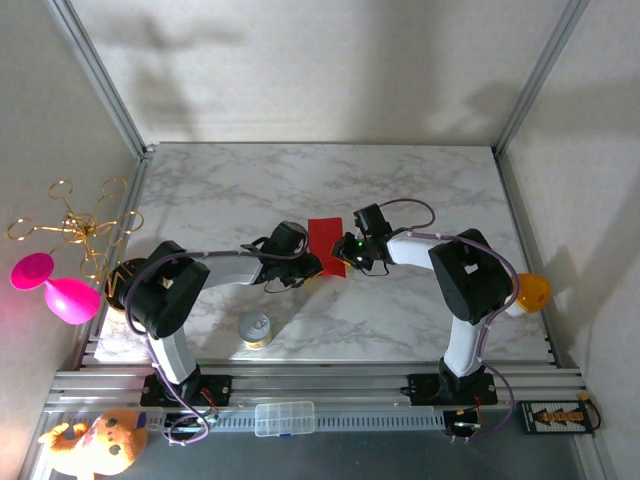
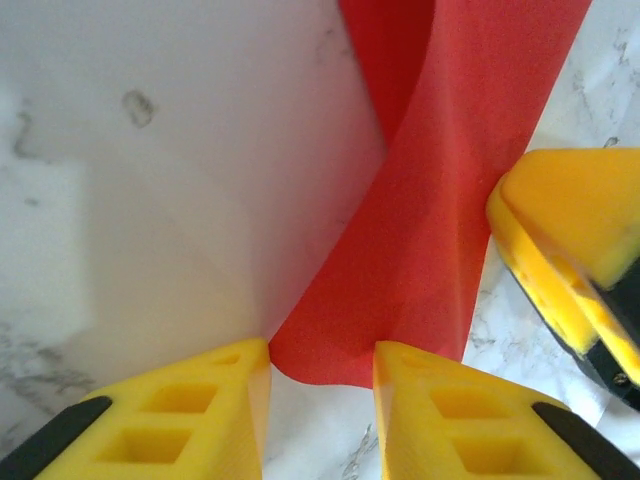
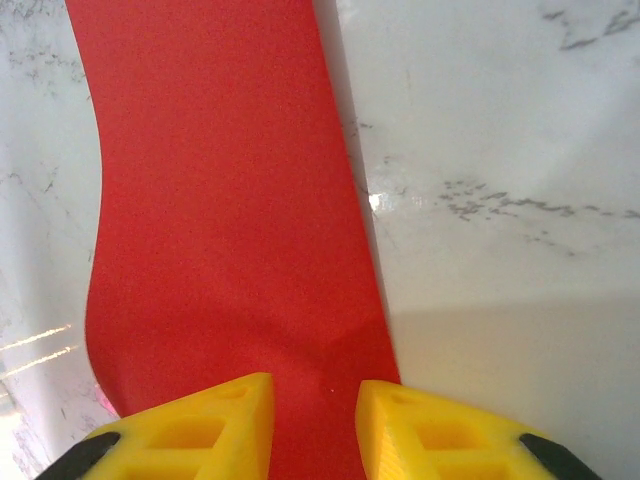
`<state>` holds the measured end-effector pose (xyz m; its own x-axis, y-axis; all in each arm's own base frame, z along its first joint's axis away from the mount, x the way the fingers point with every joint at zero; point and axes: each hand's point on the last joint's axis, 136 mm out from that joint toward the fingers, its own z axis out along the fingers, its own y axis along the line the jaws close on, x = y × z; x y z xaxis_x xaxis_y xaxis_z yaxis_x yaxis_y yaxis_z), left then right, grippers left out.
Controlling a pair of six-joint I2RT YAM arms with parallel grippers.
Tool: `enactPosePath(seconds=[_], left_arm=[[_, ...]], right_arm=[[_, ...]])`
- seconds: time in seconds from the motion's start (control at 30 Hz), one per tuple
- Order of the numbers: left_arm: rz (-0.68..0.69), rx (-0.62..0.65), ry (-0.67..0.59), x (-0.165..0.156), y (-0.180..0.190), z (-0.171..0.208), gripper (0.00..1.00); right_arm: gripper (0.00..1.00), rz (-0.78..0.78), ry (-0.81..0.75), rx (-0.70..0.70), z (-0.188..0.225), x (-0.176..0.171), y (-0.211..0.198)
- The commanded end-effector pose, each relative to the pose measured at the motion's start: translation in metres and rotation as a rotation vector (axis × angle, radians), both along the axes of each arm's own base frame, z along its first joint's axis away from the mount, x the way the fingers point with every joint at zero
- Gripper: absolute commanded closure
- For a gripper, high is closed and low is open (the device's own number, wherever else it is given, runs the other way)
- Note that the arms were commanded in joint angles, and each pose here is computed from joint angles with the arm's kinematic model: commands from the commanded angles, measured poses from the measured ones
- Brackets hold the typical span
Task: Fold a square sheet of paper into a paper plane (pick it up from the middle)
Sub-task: Third fold the triangle at the center of the table.
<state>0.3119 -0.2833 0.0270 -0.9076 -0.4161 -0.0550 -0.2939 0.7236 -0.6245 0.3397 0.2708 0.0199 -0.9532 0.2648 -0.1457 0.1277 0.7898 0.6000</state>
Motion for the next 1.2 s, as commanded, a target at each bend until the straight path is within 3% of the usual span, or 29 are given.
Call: enactPosePath(seconds=[0.0,0.2,0.77,1.03,1.17], left_arm=[[-0.013,0.034,-0.033,0.007,0.001,0.004,0.67],[-0.032,-0.003,-0.102,0.026,-0.002,0.021,0.64],[-0.002,-0.206,-0.123,0.043,-0.003,0.036,0.51],[0.020,-0.224,-0.106,0.044,0.000,0.029,0.52],[0.031,-0.214,-0.078,0.042,0.002,0.020,0.60]], right_arm=[[0.69,-0.017,0.178,-0.146,-0.057,-0.040,-0.030],[0.69,-0.009,0.170,-0.143,-0.055,-0.039,-0.029],[0.69,-0.005,0.157,-0.136,-0.052,-0.037,-0.028],[0.69,-0.002,0.154,-0.135,-0.051,-0.037,-0.027],[0.69,0.002,0.151,-0.133,-0.052,-0.037,-0.027]])
